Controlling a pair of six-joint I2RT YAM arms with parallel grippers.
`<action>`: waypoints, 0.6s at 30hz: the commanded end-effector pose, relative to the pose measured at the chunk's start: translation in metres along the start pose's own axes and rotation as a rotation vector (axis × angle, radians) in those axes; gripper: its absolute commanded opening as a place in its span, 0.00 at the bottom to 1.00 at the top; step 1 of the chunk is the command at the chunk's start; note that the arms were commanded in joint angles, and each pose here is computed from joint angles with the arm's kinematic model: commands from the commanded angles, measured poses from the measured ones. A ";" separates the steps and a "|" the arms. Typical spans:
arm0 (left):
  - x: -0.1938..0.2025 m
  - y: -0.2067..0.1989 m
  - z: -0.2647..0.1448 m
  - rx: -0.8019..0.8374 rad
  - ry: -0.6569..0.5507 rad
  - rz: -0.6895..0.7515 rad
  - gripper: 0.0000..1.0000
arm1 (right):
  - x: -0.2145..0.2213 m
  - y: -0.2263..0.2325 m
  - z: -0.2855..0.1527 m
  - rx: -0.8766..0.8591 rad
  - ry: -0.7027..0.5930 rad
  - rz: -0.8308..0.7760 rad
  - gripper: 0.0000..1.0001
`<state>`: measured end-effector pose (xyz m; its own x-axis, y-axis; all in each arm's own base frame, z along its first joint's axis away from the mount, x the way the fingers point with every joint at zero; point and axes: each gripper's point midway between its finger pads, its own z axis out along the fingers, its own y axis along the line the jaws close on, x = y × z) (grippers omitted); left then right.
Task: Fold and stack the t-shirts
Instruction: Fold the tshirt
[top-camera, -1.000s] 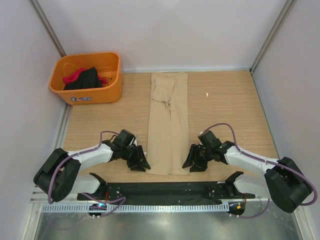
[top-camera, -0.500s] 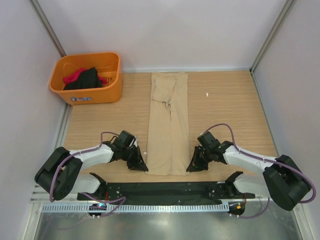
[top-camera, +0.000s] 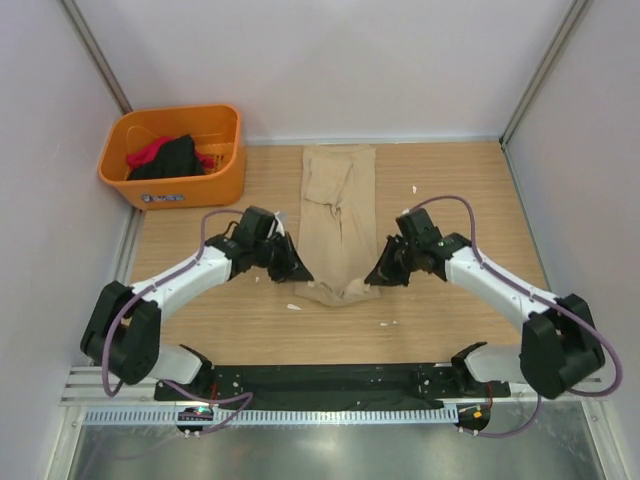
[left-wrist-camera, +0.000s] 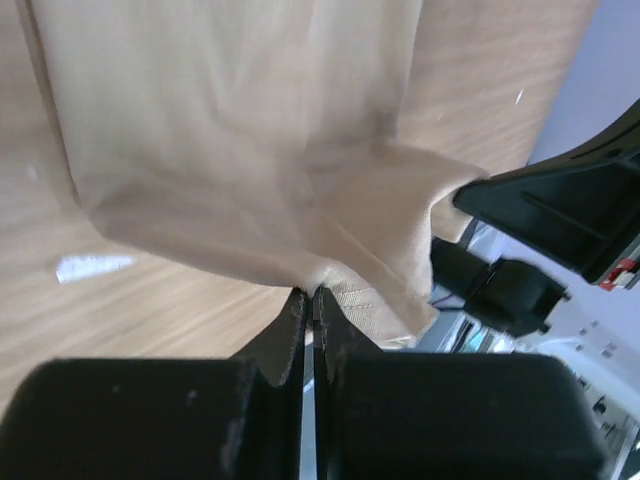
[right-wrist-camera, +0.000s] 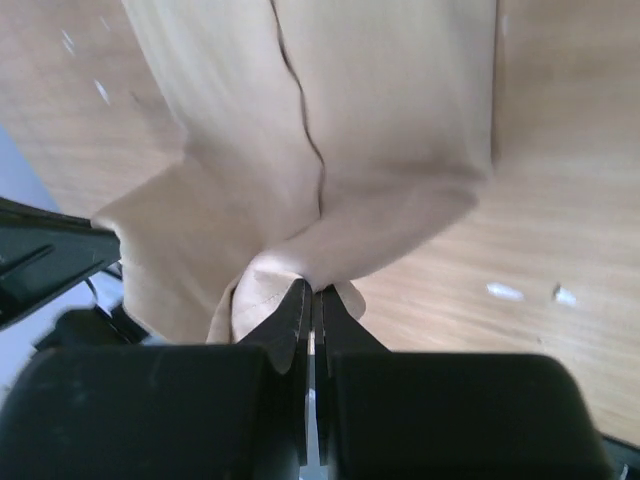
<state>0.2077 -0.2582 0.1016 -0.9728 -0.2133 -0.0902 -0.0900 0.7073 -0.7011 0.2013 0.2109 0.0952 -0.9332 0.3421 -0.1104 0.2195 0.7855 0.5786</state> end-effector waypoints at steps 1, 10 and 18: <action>-0.054 -0.014 0.001 0.008 -0.082 -0.006 0.00 | -0.039 0.012 0.003 0.007 -0.014 -0.049 0.01; -0.163 -0.023 0.028 0.040 -0.142 -0.093 0.00 | -0.155 0.026 0.025 0.061 -0.014 -0.069 0.01; -0.209 -0.020 0.045 0.051 -0.157 -0.139 0.00 | -0.204 0.028 0.043 0.015 0.006 -0.045 0.01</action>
<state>0.4079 -0.2559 0.0884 -0.9067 -0.4130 -0.0854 -0.2316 0.6568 -0.7176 0.3999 0.1797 0.0827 -0.9312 0.3462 -0.1138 0.2405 0.8184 0.5219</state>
